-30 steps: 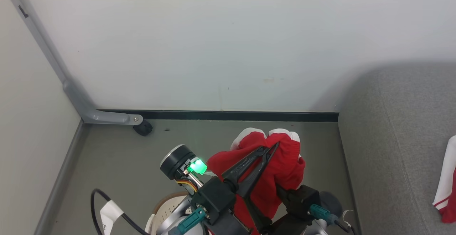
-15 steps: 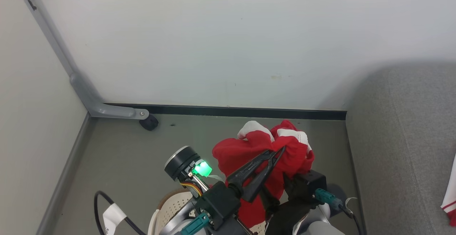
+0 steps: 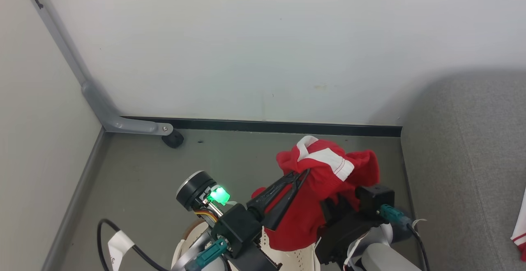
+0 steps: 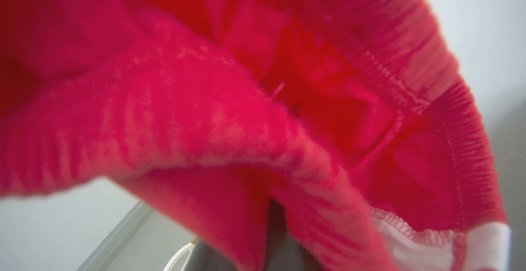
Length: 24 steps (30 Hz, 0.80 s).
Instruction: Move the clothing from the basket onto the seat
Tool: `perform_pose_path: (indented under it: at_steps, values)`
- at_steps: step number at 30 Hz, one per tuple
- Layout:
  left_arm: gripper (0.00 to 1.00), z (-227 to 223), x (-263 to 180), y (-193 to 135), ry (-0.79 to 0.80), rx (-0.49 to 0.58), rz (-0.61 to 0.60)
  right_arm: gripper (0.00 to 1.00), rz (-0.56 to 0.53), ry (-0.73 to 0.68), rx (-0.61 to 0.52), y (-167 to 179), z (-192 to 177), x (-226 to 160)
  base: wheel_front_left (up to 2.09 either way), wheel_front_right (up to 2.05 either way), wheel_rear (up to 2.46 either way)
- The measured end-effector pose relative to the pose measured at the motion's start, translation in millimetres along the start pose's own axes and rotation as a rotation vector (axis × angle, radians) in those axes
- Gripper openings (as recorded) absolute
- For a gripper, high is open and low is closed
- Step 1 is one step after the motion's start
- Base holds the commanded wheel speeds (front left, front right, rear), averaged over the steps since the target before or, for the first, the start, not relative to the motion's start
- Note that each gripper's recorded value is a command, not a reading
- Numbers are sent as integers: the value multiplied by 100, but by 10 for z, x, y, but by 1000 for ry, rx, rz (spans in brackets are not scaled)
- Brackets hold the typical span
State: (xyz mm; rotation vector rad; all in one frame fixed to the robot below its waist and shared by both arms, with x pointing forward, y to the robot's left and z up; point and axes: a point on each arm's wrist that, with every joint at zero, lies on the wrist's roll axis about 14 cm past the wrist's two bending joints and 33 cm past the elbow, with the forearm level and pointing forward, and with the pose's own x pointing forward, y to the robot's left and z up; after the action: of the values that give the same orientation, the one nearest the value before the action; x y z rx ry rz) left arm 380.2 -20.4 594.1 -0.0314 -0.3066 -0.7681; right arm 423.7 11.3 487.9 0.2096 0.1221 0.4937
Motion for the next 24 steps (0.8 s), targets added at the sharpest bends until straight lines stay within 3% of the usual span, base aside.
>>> perform_pose_path:
  at_steps: [2, 4, 5, 6, 24]
  values:
    - [4, -32, -15, 36, 9, -6, 12, 0, -23, -10, 9, -69, 34, 6, 0, 0, 0]
    - [55, -65, -34, 59, 18, -16, 25, 0, -42, -19, 17, -127, 64, 8, 0, 0, 0]
    - [93, -84, -44, 71, 23, -19, 32, 0, -49, -24, 21, -148, 81, 8, 0, 0, 0]
    - [100, -102, -52, 84, 29, -22, 38, 0, -54, -32, 22, -164, 104, 7, 0, 0, 0]
    - [100, -741, -406, 444, 231, -46, 184, 0, -155, -112, -62, -552, 329, -94, 0, 0, 0]
